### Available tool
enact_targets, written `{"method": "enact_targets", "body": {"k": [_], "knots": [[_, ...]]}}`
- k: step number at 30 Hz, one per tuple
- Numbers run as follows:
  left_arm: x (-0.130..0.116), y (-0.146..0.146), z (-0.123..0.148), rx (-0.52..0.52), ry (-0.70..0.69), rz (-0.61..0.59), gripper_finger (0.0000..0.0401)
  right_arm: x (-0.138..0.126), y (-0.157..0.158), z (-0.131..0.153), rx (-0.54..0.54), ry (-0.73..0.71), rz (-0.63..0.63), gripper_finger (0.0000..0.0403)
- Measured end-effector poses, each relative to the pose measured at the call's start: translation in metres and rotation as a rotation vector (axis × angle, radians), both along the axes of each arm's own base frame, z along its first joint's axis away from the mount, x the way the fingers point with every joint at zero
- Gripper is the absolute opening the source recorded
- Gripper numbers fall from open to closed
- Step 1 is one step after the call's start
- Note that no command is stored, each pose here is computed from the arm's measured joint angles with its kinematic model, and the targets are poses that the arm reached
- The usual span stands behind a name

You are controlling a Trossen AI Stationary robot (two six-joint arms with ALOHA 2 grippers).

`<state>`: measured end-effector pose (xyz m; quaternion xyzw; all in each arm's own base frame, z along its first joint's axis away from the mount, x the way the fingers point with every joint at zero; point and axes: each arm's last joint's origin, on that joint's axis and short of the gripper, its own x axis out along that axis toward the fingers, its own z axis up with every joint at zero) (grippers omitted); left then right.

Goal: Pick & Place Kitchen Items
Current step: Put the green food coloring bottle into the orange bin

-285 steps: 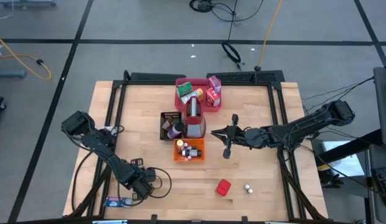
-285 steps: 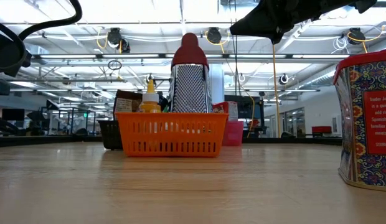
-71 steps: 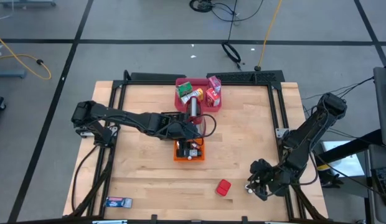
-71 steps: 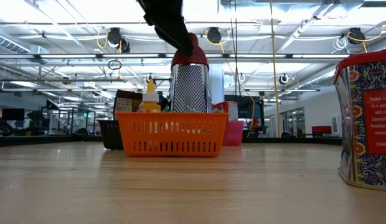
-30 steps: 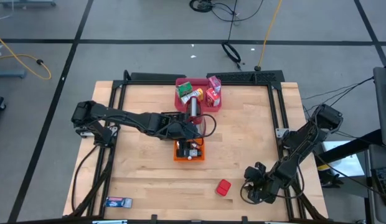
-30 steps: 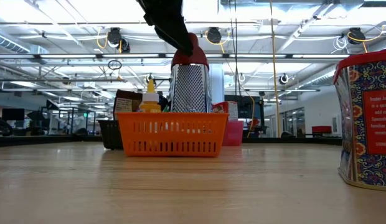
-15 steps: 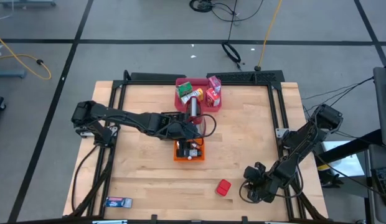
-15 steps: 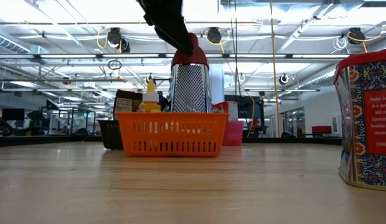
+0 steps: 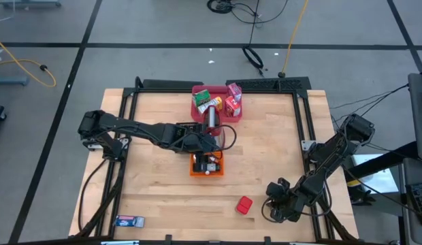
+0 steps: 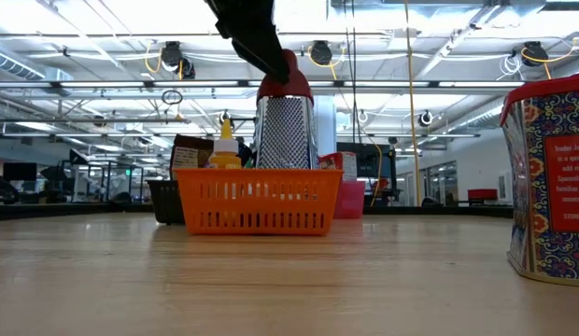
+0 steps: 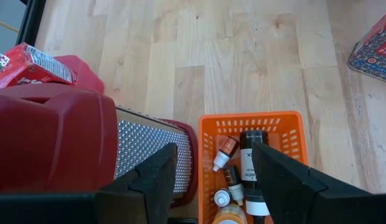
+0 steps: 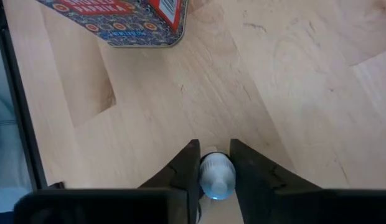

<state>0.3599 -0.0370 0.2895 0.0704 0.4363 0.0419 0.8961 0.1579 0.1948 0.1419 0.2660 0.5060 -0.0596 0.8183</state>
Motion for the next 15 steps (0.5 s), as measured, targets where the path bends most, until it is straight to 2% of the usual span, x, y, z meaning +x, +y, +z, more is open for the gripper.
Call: {"method": "enact_targets", "body": {"k": [6,15], "knots": [[0.0,0.0,0.0,0.0,0.0,0.0,0.0212,0.002,-0.004,0.003,-0.007,-0.008,0.017,0.0059],[0.0,0.0,0.0,0.0,0.0,0.0,0.0212,0.006,-0.025,0.029,-0.023,-0.066,0.038,0.0059]]}}
